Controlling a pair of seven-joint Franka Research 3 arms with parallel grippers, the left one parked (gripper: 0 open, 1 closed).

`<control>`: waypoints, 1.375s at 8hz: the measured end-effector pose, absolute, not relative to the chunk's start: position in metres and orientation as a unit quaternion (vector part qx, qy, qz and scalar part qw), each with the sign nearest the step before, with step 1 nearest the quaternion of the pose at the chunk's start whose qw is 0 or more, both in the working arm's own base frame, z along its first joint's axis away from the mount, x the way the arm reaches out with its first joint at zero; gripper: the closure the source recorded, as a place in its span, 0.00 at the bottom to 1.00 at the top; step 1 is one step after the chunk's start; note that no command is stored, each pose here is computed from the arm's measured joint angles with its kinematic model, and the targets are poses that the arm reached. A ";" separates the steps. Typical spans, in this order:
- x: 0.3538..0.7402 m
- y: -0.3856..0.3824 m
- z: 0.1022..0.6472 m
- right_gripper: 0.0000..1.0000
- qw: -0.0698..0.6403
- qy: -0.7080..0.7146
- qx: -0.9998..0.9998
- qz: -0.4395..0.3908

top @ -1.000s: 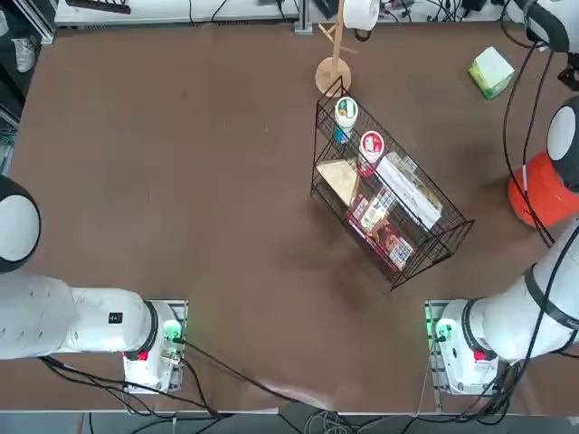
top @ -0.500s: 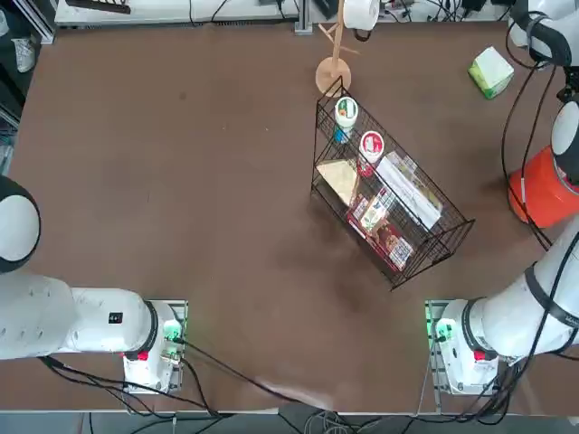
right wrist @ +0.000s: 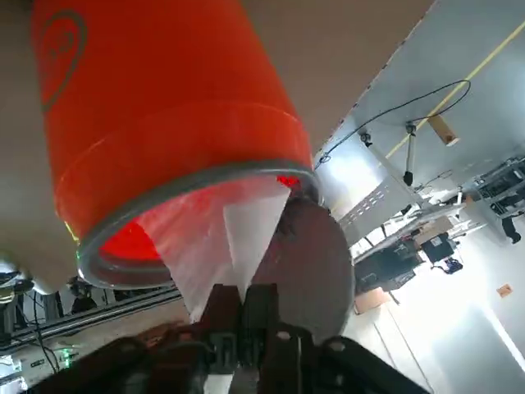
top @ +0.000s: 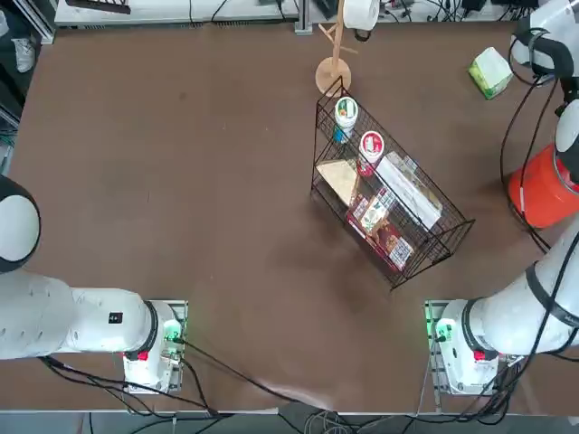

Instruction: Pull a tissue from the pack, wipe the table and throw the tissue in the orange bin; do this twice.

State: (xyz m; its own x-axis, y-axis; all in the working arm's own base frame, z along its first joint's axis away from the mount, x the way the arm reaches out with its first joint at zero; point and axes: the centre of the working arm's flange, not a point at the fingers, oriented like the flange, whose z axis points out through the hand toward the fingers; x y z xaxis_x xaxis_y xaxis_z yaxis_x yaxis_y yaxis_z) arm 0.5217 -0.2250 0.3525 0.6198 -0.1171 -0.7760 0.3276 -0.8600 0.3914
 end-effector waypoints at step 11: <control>0.517 -0.219 0.340 0.00 0.248 0.081 0.871 -0.415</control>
